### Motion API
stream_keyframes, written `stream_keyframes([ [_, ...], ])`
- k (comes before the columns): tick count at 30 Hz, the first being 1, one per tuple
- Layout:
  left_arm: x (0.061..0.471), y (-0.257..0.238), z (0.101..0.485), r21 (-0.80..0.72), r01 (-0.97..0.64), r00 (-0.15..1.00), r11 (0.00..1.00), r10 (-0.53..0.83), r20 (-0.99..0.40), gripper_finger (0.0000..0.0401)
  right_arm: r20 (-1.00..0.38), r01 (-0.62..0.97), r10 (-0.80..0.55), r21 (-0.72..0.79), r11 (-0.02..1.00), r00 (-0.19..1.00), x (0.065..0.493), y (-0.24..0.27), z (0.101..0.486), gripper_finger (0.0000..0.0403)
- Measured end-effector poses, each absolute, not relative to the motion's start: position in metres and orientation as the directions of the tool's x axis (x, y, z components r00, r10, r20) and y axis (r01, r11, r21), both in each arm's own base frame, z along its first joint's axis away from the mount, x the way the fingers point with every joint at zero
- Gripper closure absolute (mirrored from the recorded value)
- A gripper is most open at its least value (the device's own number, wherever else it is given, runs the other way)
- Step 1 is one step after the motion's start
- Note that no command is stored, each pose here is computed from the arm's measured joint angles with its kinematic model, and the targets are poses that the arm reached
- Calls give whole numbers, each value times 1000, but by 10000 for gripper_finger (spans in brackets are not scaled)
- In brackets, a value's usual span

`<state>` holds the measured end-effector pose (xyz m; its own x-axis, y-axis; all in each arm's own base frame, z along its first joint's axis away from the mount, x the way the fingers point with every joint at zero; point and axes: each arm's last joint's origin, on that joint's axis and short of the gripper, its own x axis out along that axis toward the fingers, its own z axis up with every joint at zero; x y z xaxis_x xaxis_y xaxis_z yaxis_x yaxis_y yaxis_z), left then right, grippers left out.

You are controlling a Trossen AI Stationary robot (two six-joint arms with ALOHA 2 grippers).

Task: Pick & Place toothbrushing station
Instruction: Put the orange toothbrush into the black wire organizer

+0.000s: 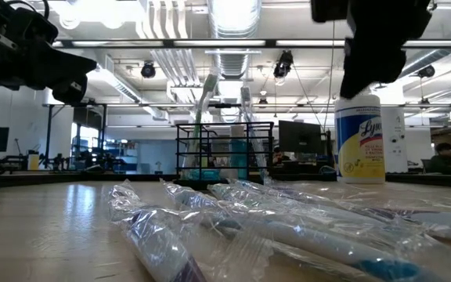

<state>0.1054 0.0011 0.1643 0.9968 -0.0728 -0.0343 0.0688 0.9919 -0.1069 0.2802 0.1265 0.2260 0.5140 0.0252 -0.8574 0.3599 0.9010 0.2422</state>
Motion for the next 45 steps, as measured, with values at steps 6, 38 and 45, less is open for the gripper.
stream_keyframes([
  [6,105,1,162,-110,66,995,992,-73,-62,393,-908,365,66,231,902,414,312,139,197,288],
  [38,106,1,161,-116,64,995,991,-73,-70,392,-974,433,76,165,886,215,338,137,134,261],
  [45,106,1,161,-116,64,995,991,-73,-70,388,-986,387,-11,54,921,165,329,129,138,376],
])
